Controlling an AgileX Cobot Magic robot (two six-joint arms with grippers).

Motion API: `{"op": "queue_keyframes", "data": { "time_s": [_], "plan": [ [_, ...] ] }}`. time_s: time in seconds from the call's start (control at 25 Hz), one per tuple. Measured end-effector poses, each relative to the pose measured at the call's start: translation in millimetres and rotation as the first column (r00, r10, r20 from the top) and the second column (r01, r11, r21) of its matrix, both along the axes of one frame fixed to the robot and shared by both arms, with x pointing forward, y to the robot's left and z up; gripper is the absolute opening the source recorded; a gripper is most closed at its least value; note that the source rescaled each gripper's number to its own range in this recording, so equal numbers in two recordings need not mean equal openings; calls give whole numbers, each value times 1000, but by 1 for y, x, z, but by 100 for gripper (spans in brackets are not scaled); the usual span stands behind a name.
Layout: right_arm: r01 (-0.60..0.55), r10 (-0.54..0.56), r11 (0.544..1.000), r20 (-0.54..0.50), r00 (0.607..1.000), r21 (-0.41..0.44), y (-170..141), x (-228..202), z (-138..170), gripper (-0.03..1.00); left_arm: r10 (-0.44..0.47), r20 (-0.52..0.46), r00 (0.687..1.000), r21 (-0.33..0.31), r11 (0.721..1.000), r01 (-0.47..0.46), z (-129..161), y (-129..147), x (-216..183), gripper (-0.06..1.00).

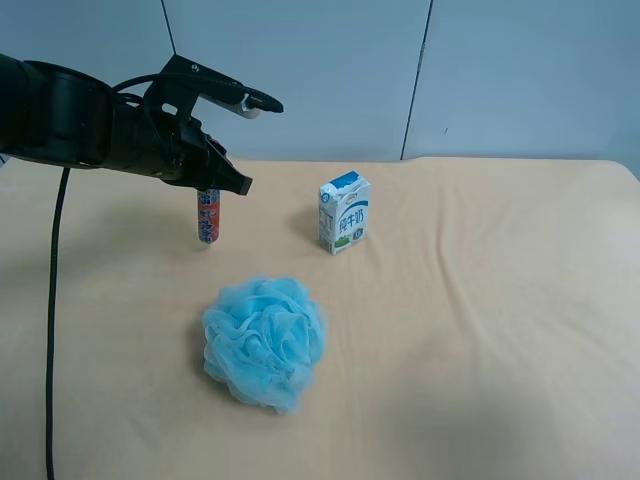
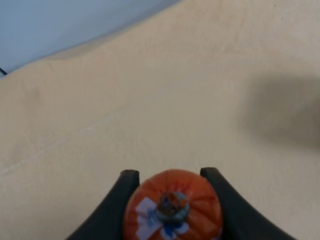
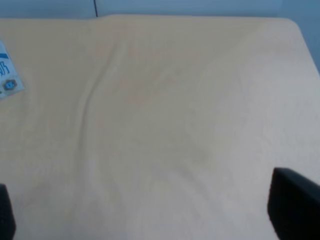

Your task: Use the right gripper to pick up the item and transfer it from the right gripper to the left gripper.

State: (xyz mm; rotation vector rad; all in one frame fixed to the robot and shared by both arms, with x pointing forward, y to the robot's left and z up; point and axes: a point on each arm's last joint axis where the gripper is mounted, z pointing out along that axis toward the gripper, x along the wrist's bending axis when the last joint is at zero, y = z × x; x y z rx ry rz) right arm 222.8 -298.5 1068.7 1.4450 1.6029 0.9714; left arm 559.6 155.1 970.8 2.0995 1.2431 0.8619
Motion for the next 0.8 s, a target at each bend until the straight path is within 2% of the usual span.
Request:
{"op": "queue_keyframes", "data": {
  "time_s": [0.8],
  "plan": [
    [0,0,1000,0,1000,0,0,0,0,100,11,-3,1000,7,1000,-11,-2,1,0,1]
  ]
}}
